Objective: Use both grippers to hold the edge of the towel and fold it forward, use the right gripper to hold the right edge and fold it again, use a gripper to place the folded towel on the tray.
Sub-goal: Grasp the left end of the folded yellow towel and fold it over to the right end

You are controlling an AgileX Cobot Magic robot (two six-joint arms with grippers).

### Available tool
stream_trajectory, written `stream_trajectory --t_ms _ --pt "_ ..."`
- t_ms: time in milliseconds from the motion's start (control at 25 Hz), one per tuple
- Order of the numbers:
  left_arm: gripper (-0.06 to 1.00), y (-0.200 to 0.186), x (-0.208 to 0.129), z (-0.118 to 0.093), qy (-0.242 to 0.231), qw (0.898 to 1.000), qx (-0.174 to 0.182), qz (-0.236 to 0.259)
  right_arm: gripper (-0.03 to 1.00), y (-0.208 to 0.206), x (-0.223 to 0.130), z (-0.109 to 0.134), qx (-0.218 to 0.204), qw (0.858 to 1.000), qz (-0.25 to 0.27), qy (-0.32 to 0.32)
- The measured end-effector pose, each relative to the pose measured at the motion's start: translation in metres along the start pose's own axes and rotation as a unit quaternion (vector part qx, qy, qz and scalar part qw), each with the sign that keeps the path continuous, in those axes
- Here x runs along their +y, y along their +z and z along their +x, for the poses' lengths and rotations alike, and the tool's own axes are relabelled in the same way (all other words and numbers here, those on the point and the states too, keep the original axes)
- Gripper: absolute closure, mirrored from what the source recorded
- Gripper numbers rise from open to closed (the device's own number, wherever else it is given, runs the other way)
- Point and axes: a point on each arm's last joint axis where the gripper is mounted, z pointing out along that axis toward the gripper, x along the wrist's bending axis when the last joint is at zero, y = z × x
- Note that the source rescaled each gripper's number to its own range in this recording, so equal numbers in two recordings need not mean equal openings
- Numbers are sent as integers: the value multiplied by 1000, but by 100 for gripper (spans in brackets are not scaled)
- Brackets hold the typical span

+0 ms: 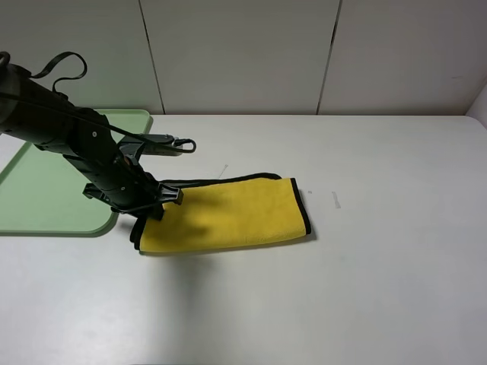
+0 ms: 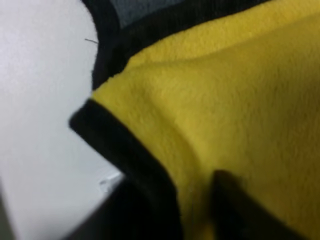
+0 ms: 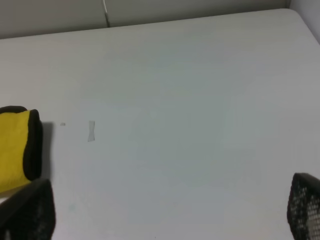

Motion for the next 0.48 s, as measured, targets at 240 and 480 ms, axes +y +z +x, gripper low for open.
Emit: stream_trajectory --t_ms 240,480 --pt "12 0 0 0 7 1000 0 -1 -3 0 0 0 0 1000 0 0" --pt "9 0 2 0 7 1000 -1 -9 -3 0 0 0 0 1000 0 0"
